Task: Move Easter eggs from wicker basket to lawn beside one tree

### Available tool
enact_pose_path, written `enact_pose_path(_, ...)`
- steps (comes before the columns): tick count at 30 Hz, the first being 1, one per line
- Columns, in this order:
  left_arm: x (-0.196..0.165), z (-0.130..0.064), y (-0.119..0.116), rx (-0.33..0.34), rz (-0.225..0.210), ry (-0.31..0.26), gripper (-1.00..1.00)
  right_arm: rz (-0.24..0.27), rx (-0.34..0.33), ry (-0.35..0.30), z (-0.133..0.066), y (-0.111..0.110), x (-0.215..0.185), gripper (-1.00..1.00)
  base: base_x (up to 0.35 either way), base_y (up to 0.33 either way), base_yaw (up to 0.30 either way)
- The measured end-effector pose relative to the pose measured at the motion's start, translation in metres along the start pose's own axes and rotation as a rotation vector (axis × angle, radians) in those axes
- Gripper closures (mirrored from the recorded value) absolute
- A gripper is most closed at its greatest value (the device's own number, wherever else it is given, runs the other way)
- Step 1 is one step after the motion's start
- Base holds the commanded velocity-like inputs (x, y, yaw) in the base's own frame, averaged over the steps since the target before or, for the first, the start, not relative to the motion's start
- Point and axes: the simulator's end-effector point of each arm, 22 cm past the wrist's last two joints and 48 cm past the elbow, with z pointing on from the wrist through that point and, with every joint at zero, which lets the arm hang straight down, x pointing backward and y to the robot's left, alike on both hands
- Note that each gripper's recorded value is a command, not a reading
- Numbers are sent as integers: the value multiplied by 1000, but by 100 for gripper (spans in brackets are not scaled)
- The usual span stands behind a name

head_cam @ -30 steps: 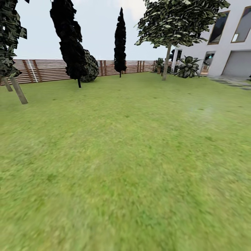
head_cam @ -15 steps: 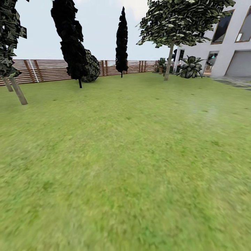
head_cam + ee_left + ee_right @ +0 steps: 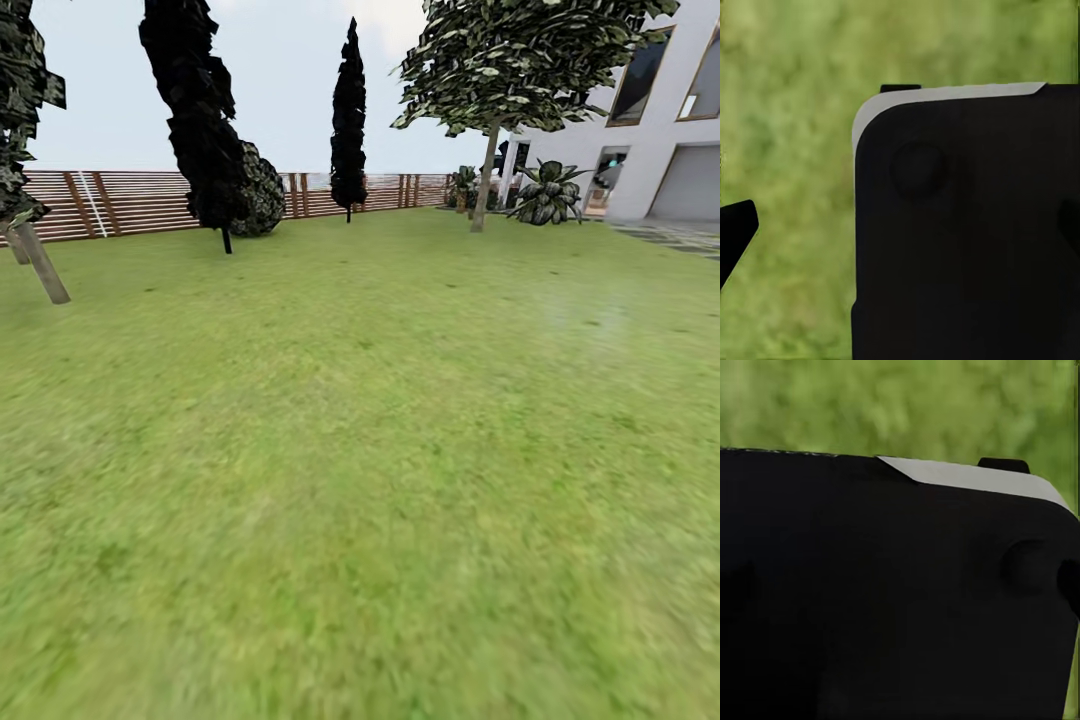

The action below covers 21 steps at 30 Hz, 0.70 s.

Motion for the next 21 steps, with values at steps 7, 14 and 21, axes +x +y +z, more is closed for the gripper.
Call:
enact_pose_path(7,-4,0,0,0,-1,-18,-100,1,-1,-9,0,1,-3,-100,324,-6,0)
enact_pose_path(14,-6,0,0,0,-1,-29,-100,4,2,-33,0,0,-7,-100,325,-1,0)
enact_pose_path(21,-7,0,0,0,0,-30,-100,4,0,-34,0,1,-7,-100,325,0,0)
